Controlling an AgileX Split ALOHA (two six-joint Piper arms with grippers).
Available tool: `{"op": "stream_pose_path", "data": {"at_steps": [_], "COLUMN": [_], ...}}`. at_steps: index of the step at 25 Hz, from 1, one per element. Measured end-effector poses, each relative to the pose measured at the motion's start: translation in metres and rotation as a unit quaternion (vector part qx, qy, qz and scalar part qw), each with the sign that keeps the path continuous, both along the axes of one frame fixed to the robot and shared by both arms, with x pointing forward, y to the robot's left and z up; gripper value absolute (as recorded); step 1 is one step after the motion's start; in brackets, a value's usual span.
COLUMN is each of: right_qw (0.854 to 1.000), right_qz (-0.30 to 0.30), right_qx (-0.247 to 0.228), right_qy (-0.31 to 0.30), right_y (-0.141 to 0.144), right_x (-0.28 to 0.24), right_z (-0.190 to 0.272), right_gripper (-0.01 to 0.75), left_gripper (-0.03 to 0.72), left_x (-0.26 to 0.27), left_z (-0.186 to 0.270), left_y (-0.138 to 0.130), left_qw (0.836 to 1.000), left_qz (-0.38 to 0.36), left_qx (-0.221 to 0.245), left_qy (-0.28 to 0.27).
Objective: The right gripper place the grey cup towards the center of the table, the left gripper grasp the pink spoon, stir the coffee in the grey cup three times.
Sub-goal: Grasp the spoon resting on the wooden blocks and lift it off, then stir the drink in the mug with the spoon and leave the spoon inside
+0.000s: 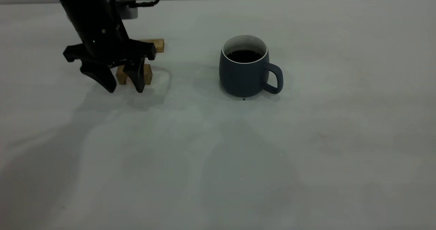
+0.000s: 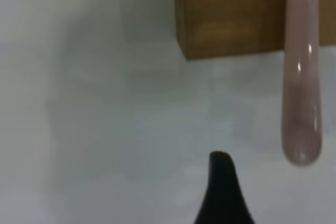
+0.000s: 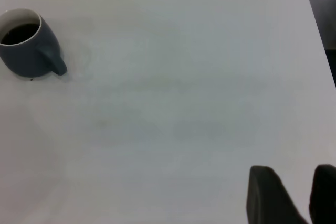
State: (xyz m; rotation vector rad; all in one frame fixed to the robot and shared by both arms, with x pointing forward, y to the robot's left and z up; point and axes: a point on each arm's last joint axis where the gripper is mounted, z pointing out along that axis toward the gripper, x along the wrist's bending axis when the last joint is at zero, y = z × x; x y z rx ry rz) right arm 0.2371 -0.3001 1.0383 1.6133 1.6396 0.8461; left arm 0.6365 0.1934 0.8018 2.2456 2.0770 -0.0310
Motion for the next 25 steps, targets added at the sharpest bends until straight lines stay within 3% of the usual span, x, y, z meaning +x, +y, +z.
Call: {"op": "stream_pose_path", "data": {"at_steps": [3, 6, 10, 11, 16, 20, 22, 25], "right_qw": [1.000, 1.000, 1.000, 1.000, 1.000, 1.000, 1.000, 1.000], "right_qz": [0.000, 0.000, 0.000, 0.000, 0.000, 0.000, 0.000, 0.000], "right_qx": [0.000, 0.000, 0.000, 0.000, 0.000, 0.000, 0.000, 0.000], "right_qy": [0.000, 0.000, 0.000, 0.000, 0.000, 0.000, 0.000, 0.000], "right_y": [0.000, 0.000, 0.000, 0.000, 0.000, 0.000, 0.000, 0.000], "right_x": [0.000, 0.000, 0.000, 0.000, 0.000, 0.000, 0.000, 0.000], "right_z": [0.000, 0.000, 0.000, 0.000, 0.000, 0.000, 0.000, 0.000], "right_gripper": [0.238, 0.238, 0.238, 0.238, 0.238, 0.238, 0.238, 0.238], "left_gripper": [0.526, 0.417, 0.178, 0.156, 0.158, 0.158, 0.158, 0.158], "left_x": [0.002, 0.002, 0.006, 0.008, 0.026, 0.038, 0.039, 0.041], "left_z": [-0.008, -0.013, -0.011, -0.010, 0.015, 0.055, 0.077, 0.104], "left_y": [0.000, 0.000, -0.001, -0.002, -0.008, -0.016, -0.022, -0.035], "left_qw": [1.000, 1.000, 1.000, 1.000, 1.000, 0.992, 0.978, 0.937], "left_qz": [0.001, 0.003, 0.003, 0.003, 0.015, 0.107, 0.177, 0.298], "left_qx": [-0.001, -0.002, -0.004, -0.004, -0.007, -0.023, -0.037, -0.080], "left_qy": [-0.009, -0.014, -0.023, -0.024, -0.003, 0.056, 0.104, 0.161]}}
